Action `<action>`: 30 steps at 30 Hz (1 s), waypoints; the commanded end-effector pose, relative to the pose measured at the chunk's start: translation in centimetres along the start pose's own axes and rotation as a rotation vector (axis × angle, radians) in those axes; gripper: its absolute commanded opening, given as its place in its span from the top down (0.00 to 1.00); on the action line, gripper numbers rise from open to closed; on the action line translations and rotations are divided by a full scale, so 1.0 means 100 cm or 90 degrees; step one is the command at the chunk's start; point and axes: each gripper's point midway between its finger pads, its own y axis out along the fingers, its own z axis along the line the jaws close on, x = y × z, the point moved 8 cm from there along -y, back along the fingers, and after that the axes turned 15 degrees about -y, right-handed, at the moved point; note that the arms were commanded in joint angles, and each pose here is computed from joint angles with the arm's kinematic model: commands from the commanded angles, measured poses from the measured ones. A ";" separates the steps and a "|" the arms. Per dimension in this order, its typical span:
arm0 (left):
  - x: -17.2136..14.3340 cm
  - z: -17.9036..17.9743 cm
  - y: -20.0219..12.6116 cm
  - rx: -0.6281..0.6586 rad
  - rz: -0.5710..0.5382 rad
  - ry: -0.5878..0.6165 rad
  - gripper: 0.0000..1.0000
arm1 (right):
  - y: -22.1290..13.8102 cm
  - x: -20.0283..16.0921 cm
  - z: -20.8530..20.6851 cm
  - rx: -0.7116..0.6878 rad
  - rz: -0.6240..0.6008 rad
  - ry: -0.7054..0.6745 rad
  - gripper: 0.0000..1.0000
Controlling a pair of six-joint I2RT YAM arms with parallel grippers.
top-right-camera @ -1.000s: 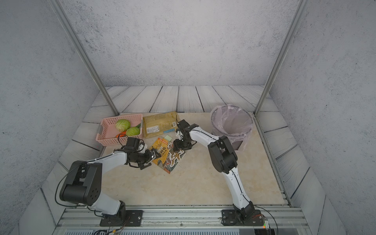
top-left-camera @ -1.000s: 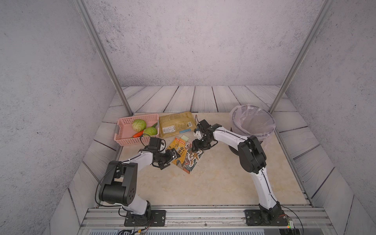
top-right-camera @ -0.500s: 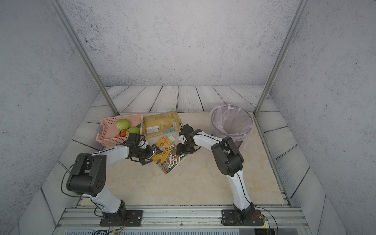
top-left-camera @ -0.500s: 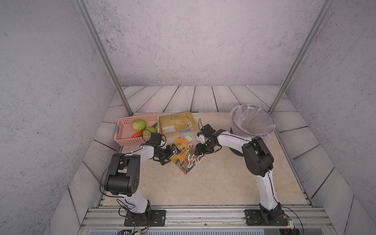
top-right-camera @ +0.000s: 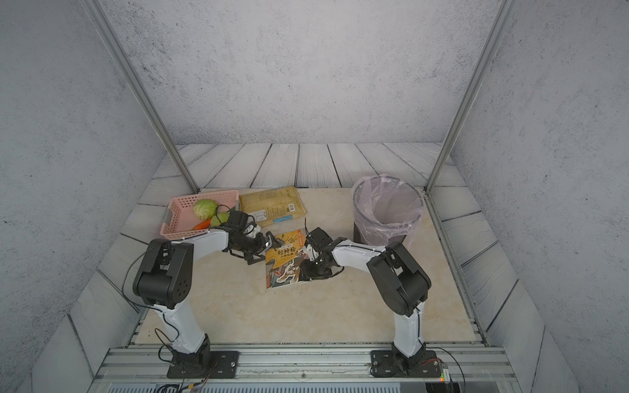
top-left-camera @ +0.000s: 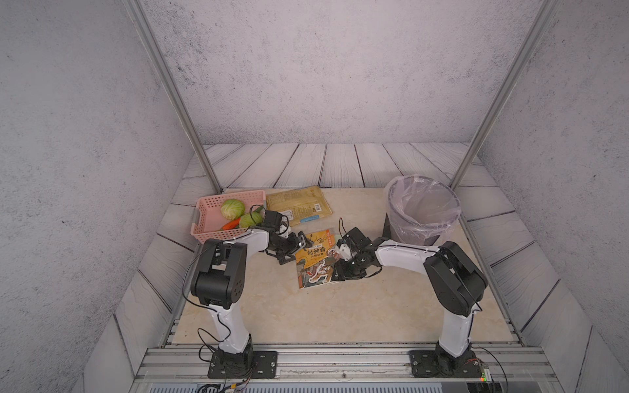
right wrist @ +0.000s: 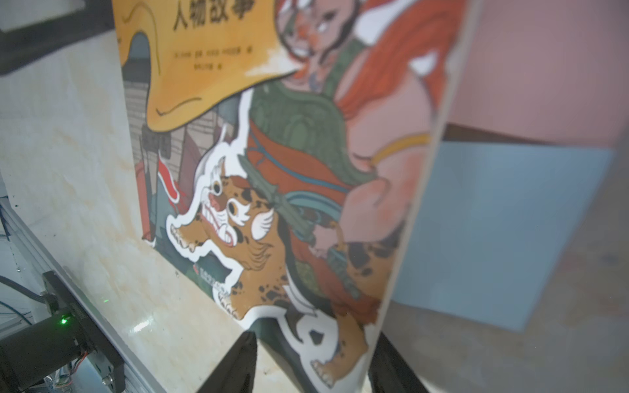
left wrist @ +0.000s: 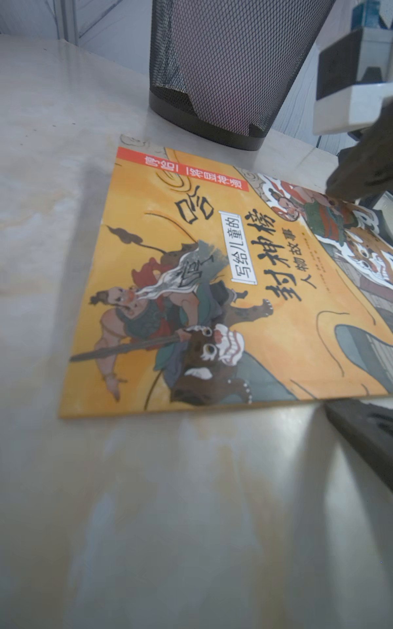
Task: Peel off the used sticky note
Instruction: Adjust the book at the center of the board, then open the book at the center of the board.
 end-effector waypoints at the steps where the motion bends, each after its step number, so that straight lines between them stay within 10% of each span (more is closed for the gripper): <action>1: -0.021 0.031 0.025 0.098 0.087 -0.037 0.02 | 0.005 -0.023 -0.002 -0.041 0.042 0.021 0.44; 16: -0.029 0.032 -0.005 0.135 0.038 0.012 0.16 | -0.098 -0.009 -0.013 -0.147 -0.007 0.025 0.44; 22: -0.022 0.032 0.004 0.158 0.050 0.003 0.18 | -0.098 0.048 -0.025 -0.134 -0.041 0.022 0.44; 30: -0.023 0.033 0.015 0.196 0.059 0.012 0.48 | -0.077 0.095 -0.053 -0.099 -0.047 0.055 0.46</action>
